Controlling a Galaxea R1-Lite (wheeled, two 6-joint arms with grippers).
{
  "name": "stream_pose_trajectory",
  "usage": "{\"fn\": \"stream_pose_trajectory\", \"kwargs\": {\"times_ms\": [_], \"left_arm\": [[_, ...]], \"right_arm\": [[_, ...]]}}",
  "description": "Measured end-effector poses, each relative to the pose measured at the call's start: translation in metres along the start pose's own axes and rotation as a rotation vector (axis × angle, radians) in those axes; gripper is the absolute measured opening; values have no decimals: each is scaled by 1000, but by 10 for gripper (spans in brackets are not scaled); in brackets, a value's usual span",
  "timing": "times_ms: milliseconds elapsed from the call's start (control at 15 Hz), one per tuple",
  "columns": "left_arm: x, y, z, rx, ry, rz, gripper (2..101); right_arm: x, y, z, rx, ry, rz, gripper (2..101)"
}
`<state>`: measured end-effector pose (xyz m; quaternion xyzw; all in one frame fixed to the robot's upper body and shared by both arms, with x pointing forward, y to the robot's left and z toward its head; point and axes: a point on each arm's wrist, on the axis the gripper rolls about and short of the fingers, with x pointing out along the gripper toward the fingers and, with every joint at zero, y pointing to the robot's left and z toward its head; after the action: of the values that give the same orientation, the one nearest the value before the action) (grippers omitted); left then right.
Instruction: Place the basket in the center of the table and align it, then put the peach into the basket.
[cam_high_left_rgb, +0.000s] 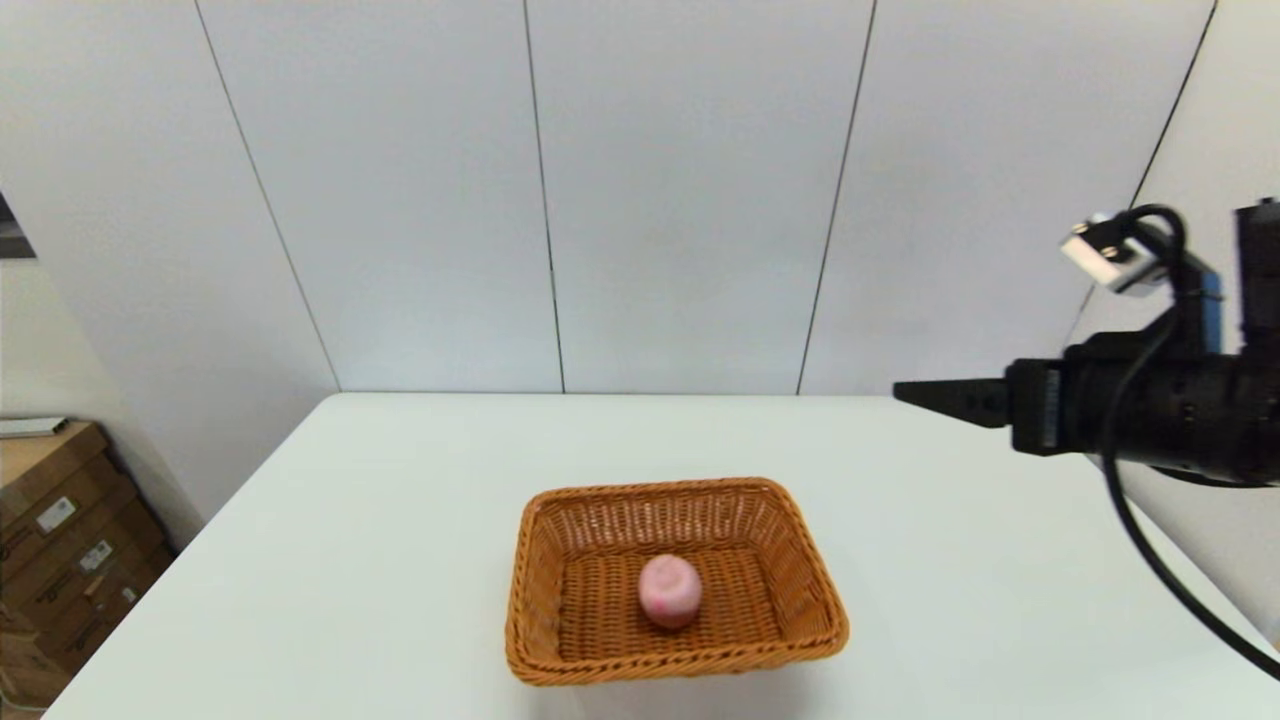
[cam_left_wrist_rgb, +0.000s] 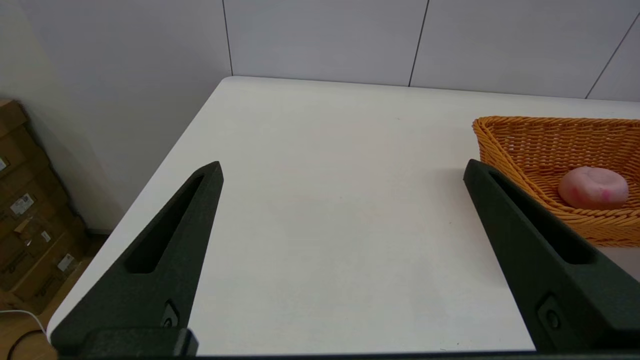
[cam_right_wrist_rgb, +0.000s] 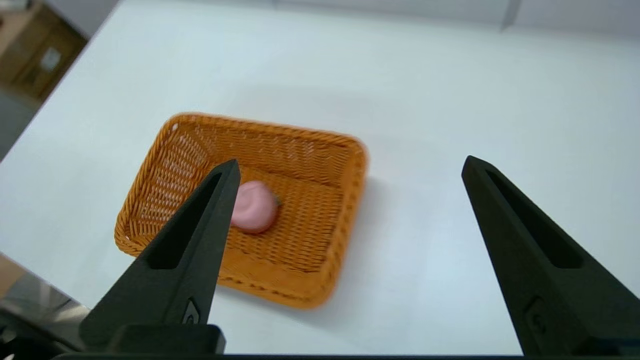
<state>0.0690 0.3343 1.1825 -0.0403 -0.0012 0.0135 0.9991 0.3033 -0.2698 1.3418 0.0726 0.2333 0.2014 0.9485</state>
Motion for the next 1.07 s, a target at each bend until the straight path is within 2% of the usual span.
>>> {"fn": "stream_pose_trajectory", "kwargs": {"times_ms": [200,400,667,1067], "left_arm": [[0,0,0,0,0,0,978],[0,0,0,0,0,0,978],[0,0,0,0,0,0,978],[0,0,0,0,0,0,978]], "right_arm": [[-65,5,-10,-78,-115,-39,915],[-121,9,-34,-140,-184,-107,936],[-163,4,-69,-105,-222,-273,953],[-189,8,-148,-108,-333,-310,967]]}}
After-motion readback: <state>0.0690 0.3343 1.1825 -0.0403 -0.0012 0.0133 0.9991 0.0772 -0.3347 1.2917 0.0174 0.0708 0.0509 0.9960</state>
